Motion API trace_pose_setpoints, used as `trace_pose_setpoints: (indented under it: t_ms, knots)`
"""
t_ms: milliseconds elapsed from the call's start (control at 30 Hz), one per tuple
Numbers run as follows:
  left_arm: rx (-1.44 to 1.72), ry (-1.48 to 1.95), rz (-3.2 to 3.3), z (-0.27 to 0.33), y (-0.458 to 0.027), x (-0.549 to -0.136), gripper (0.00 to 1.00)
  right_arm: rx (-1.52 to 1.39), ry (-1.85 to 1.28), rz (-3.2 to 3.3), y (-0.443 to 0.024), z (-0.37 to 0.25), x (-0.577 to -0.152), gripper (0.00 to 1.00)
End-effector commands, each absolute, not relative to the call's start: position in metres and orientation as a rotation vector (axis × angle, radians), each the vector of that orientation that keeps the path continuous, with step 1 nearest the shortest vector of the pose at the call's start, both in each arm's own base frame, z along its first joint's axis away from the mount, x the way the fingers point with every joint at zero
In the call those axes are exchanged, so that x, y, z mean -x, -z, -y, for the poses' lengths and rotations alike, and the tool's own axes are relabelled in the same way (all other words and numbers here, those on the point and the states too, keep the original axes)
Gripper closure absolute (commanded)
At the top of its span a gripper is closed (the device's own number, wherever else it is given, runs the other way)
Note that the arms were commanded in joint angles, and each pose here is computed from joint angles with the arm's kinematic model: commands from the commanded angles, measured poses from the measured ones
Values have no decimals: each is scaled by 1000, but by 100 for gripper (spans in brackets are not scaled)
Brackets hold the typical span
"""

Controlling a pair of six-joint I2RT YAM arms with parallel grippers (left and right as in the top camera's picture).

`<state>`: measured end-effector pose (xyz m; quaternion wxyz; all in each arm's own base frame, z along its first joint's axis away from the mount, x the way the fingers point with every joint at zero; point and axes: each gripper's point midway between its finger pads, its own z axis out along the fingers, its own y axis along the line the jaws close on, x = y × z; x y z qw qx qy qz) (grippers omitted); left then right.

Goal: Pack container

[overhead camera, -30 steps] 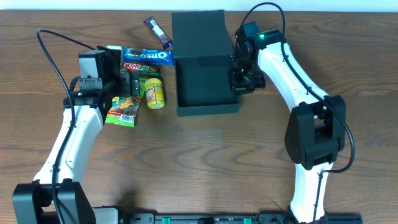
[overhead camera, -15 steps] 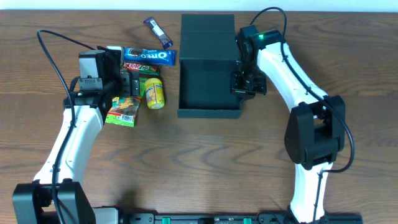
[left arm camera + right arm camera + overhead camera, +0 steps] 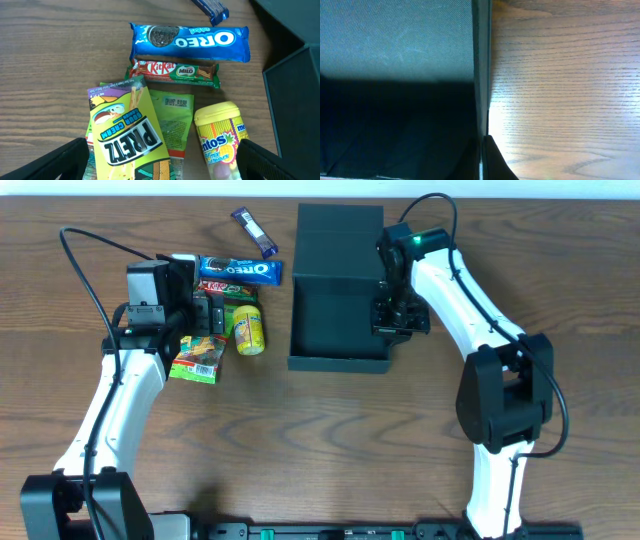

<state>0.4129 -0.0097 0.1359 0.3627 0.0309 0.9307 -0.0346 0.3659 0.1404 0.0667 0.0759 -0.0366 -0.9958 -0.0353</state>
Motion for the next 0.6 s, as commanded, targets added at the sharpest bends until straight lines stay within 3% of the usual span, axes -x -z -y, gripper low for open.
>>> trace_pose_setpoints:
  t_ms: [0, 567]
  knots:
    - [-93, 87, -2381, 10, -142, -418, 5, 40, 70, 2970, -58, -141, -363, 98]
    - [-93, 87, -2381, 10, -142, -418, 4, -112, 20, 2987, -57, -135, -366, 99]
